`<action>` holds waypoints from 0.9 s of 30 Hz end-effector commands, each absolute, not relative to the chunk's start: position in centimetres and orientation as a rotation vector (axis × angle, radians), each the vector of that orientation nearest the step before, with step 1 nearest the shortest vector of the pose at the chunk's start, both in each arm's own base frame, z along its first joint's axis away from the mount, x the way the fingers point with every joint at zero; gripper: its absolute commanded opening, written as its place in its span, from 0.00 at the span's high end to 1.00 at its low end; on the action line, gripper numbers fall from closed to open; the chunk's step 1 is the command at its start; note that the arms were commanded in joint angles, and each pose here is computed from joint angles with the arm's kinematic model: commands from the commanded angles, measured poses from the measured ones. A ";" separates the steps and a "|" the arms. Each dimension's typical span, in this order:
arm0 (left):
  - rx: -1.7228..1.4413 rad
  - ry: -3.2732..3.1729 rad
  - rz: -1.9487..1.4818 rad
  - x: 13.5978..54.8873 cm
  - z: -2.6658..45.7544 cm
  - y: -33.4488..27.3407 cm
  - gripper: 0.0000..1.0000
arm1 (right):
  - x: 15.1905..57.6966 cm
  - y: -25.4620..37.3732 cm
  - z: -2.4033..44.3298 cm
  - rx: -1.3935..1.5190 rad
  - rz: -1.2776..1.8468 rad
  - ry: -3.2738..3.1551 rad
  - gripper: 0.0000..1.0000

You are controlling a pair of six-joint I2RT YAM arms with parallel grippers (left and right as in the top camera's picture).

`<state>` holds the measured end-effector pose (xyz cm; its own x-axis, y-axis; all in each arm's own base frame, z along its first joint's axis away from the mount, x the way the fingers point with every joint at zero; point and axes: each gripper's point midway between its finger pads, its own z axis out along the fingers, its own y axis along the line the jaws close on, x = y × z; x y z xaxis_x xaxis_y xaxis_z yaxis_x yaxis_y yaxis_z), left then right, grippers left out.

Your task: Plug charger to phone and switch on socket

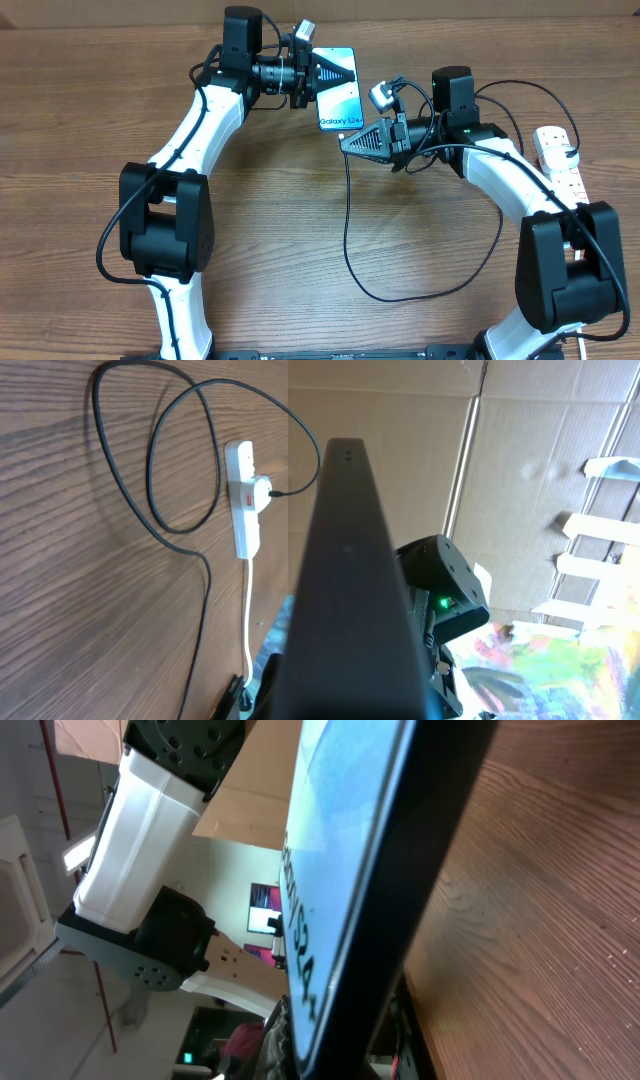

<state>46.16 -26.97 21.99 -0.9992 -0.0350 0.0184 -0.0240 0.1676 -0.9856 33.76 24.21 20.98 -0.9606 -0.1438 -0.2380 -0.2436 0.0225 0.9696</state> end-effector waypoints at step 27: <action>0.074 2.355 -2.076 44.8 23.6 -27.4 0.96 | 34.6 24.2 22.4 -0.453 2.067 2.148 0.96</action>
